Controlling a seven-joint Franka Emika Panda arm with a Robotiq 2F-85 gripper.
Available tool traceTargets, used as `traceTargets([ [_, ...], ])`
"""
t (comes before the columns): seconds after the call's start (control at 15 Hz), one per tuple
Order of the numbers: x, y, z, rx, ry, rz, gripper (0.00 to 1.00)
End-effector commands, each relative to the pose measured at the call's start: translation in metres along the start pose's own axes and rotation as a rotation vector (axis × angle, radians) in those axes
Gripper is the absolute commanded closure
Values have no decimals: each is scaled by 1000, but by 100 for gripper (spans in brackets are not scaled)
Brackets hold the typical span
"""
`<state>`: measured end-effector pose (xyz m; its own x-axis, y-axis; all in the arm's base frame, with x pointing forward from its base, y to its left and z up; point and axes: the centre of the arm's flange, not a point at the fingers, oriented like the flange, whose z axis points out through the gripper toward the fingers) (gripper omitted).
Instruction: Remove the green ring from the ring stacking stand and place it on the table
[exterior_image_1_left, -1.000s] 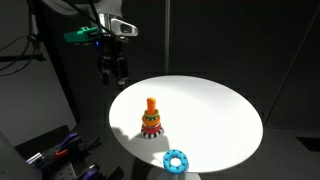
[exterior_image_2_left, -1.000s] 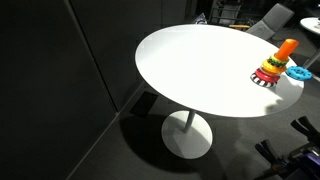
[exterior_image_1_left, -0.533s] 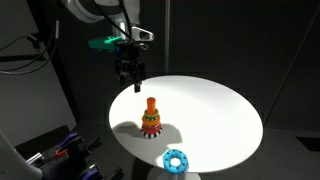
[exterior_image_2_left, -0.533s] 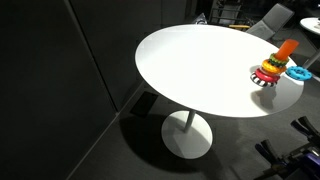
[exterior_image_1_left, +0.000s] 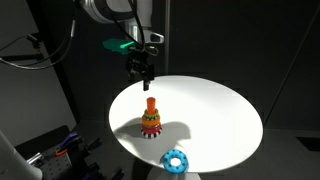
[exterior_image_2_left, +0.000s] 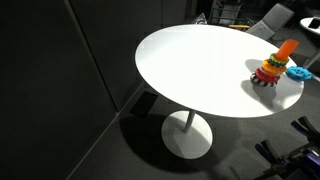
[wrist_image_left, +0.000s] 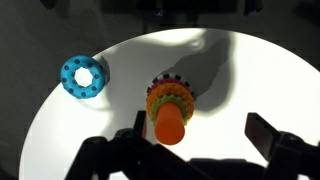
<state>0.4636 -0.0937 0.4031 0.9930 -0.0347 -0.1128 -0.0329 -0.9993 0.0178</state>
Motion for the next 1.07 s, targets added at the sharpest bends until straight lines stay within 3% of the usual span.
traceTargets([
  [0.0,0,0,1,0,-3,0,0],
  [0.27,1,0,7,-11,8,3,0],
  [1.0,16,5,75,-14,115,4,0],
])
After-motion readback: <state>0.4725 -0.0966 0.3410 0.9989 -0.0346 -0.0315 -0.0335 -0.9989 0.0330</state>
